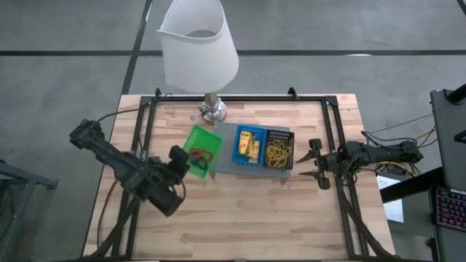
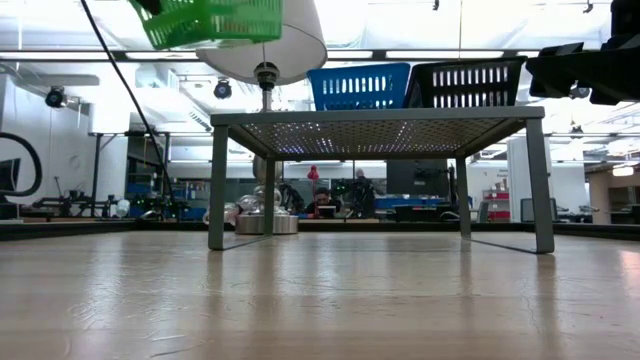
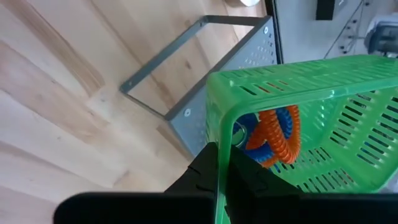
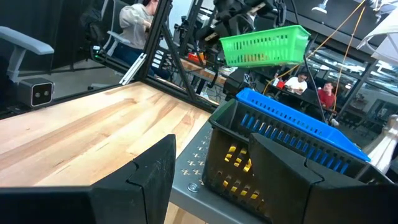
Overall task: Pick & Place Office Desk Supplies
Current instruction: Put the green basket on the shelf
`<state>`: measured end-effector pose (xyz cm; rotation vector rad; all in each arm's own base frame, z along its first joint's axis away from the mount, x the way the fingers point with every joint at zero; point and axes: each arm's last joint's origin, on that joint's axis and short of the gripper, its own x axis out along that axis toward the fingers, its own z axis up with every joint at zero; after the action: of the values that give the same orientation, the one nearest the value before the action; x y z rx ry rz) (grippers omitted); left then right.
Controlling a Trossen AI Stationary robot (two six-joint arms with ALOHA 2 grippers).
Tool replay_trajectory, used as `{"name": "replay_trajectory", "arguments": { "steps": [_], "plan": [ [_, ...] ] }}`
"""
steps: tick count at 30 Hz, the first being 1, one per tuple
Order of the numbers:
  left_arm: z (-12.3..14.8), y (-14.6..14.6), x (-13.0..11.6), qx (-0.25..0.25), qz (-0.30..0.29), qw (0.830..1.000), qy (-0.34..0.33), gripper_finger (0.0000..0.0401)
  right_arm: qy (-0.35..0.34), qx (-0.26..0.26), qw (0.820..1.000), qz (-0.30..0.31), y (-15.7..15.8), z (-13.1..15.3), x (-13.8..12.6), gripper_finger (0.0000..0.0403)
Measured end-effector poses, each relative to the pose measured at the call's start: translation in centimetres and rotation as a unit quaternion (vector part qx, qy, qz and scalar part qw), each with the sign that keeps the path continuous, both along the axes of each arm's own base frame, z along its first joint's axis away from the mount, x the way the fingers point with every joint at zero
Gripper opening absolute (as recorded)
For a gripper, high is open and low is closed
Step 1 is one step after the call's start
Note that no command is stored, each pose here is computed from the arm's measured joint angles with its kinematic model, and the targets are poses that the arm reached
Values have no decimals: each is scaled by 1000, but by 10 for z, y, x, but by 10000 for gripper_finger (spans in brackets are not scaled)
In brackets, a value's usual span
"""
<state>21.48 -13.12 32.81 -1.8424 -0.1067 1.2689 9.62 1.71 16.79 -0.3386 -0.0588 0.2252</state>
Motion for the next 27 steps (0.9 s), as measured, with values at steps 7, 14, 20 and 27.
{"name": "replay_trajectory", "arguments": {
  "steps": [7, 14, 20, 27],
  "plan": [
    [-2, 13, 13, -14, 29, 999, -17, 16, 0, 0, 1000, 0, 0, 0, 0, 201],
    [1, 25, 30, -44, 63, 995, -68, 30, 0, 0, 1000, 0, 0, 0, 0, 201],
    [3, 44, 46, -90, 101, 986, -98, 30, 0, 0, 1000, 0, 0, 0, 0, 201],
    [-3, 71, 56, -175, 119, 976, -52, 30, 0, 0, 1000, 0, 0, 0, 0, 201]
  ]
}}
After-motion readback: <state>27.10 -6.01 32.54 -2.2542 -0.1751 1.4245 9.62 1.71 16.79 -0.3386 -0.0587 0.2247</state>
